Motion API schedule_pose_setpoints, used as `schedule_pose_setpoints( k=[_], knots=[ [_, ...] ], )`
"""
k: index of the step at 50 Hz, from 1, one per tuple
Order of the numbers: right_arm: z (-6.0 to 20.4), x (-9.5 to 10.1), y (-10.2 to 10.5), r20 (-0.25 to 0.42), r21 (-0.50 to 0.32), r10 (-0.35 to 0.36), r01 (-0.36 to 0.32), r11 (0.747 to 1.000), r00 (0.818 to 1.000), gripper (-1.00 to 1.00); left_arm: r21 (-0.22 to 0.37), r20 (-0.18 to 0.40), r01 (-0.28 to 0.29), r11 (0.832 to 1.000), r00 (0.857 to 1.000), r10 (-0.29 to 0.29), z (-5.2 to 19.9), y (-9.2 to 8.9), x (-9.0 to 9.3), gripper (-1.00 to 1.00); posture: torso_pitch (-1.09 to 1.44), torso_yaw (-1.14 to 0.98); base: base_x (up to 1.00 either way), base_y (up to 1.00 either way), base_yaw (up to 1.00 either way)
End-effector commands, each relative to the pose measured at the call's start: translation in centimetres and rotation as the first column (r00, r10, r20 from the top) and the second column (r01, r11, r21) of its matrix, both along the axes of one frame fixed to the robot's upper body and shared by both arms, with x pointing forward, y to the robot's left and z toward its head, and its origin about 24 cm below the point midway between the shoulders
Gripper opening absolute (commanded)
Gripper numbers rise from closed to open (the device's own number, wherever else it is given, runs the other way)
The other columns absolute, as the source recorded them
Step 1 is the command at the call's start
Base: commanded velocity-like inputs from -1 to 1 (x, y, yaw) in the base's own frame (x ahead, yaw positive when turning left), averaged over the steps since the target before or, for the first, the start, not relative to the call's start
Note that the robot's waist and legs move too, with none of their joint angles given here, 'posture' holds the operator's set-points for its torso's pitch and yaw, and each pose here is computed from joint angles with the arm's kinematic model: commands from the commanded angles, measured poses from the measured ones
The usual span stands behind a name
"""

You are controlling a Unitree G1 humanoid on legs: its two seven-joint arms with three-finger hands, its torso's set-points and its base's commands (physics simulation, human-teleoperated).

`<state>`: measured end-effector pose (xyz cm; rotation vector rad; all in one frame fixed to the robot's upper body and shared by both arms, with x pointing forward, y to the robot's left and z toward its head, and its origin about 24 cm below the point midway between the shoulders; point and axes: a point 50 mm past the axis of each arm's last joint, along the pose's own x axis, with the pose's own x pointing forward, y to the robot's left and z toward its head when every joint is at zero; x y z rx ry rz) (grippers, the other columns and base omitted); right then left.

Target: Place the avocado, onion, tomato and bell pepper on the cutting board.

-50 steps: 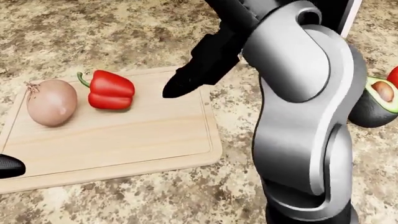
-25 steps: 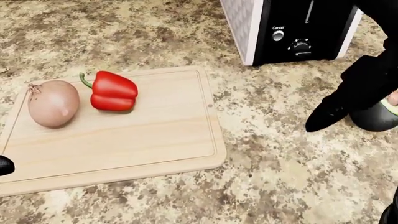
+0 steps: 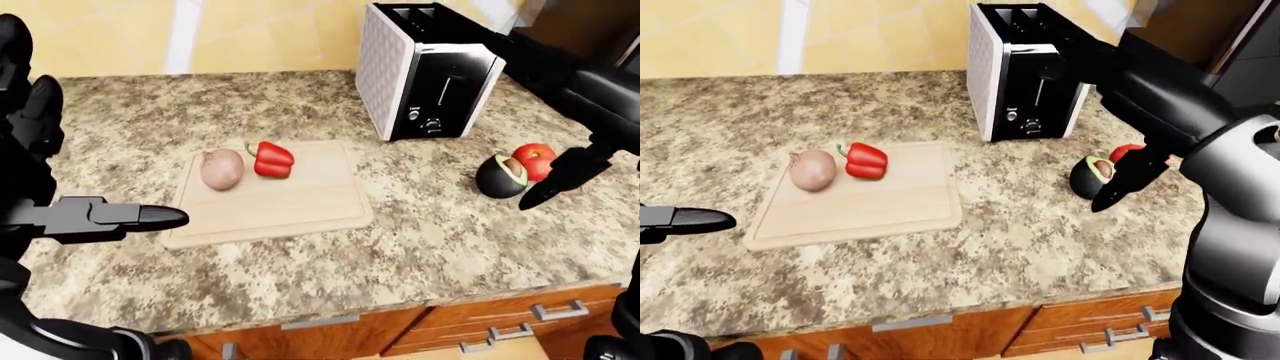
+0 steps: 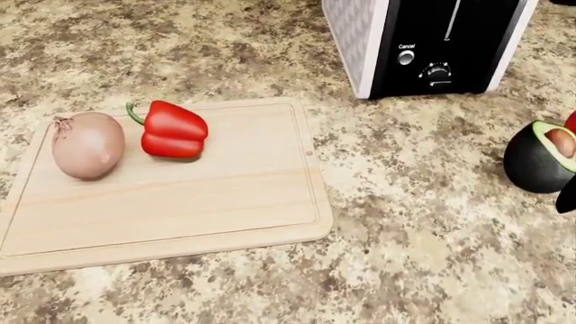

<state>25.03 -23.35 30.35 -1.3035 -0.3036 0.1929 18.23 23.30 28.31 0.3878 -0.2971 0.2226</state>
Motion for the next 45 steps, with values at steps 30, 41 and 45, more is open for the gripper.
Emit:
schedule_pose_setpoints(
  k=[30,41,45],
  knots=[
    [-0.6,1.4,-2.2,0.007,-0.214,-0.040,0.041,0.976,0.999,1.00,0.037,0.039,-0.012,0.999,0.999,0.010,0.3,-0.1,-0.1,1.00,0.00,0.00,0.00,0.00,0.00],
    [-2.1,1.7,-2.8,-0.026,-0.225,-0.065,0.057,0.973,0.998,1.00,0.039,0.039,-0.010,0.999,0.999,0.009,0.2,-0.2,0.0,1.00,0.00,0.00,0.00,0.00,0.00],
    [-2.6,2.0,-3.0,-0.037,-0.228,-0.072,0.062,0.972,0.997,1.00,0.040,0.040,-0.010,0.999,0.999,0.009,0.3,-0.2,0.0,1.00,0.00,0.00,0.00,0.00,0.00]
  ],
)
